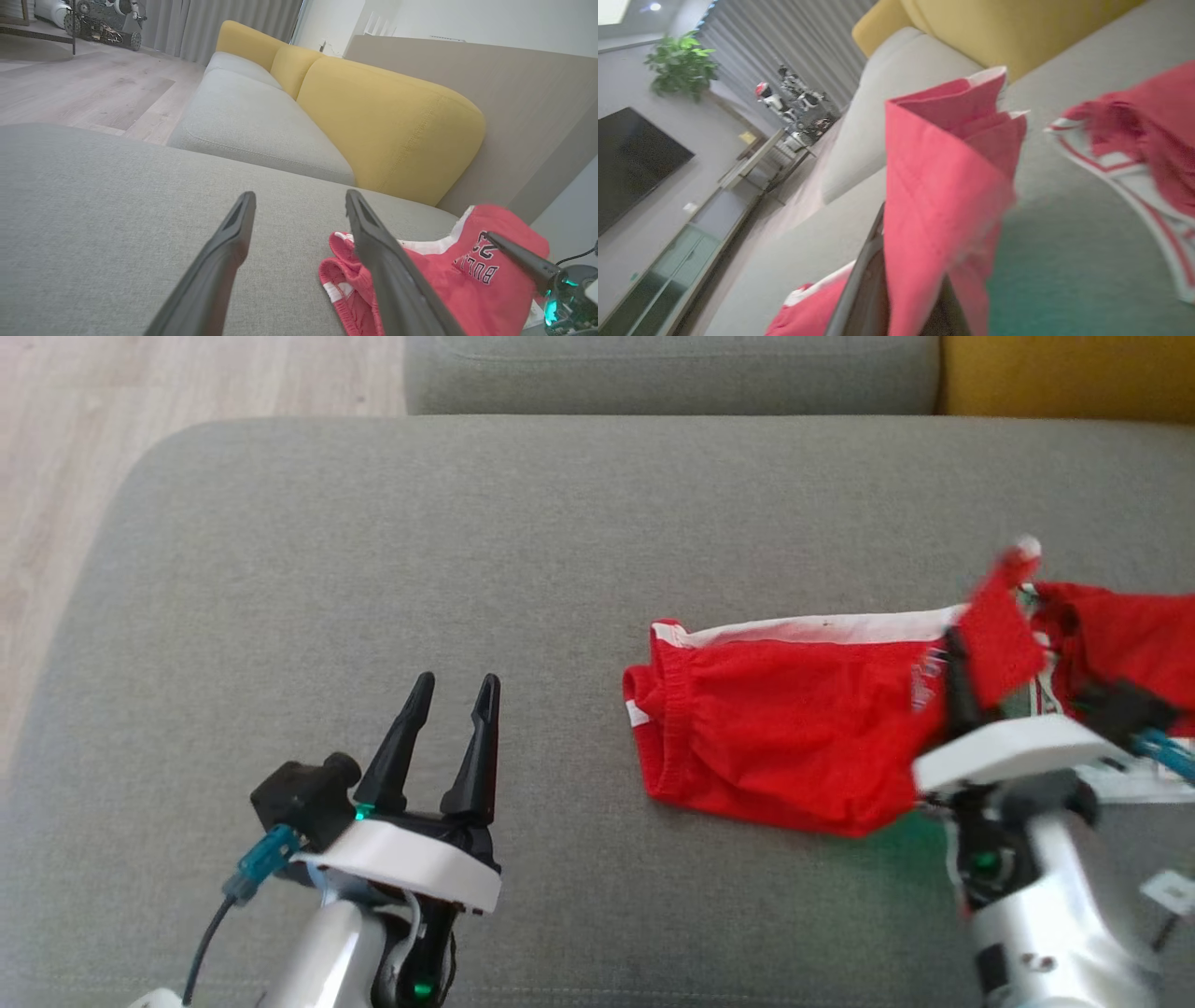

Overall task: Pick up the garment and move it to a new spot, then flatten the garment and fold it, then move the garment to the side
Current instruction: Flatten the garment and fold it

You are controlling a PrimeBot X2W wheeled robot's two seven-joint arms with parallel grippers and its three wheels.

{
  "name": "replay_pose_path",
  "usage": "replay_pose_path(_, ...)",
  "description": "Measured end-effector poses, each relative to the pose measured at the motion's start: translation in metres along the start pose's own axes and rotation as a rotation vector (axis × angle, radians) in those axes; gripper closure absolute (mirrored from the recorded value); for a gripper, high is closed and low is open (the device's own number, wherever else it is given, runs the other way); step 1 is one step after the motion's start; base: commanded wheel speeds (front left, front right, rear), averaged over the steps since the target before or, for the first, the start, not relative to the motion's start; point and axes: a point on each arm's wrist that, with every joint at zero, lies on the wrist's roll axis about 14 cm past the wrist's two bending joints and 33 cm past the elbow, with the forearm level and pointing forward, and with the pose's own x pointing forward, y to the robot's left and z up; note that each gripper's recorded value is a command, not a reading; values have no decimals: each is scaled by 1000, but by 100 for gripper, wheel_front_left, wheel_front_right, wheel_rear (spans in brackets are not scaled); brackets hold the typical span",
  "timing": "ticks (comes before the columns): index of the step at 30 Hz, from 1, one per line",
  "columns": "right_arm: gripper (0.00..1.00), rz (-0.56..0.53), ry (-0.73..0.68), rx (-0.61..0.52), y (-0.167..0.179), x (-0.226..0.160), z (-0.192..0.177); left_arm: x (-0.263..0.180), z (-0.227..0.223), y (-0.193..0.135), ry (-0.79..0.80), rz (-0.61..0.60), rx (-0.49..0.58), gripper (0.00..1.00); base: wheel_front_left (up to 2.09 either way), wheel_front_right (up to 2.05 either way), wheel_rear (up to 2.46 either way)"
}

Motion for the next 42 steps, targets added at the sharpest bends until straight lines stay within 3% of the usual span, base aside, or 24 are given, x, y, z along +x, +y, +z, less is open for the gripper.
replay_pose_path(8, 100, 264, 71, -73, 87, -9, -32, -16, 0, 8, 0, 40, 2, 0, 0, 0, 0)
replay_pose_path(20, 100, 409, 257, -165, 126, -31, -98, -24, 6, 16, -16, 70, 7, 0, 0, 0, 0)
replay_pose_path(21, 58, 408, 277, -173, 125, -32, -104, -24, 6, 16, -15, 71, 7, 0, 0, 0, 0)
replay_pose_path(22, 0, 410, 296, -185, 124, -34, -110, -25, 5, 16, -14, 71, 7, 0, 0, 0, 0)
replay_pose_path(31, 0, 481, 354, -262, 135, -35, -132, -25, -1, 23, 5, 98, -4, 0, 0, 0, 0)
replay_pose_path(38, 0, 398, 519, -314, 99, -42, -167, -23, -7, 23, 23, 98, -12, 0, 0, 0, 0)
replay_pose_path(42, 0, 389, 520, -329, 95, -40, -166, -20, -10, 22, 31, 97, -13, 0, 0, 0, 0)
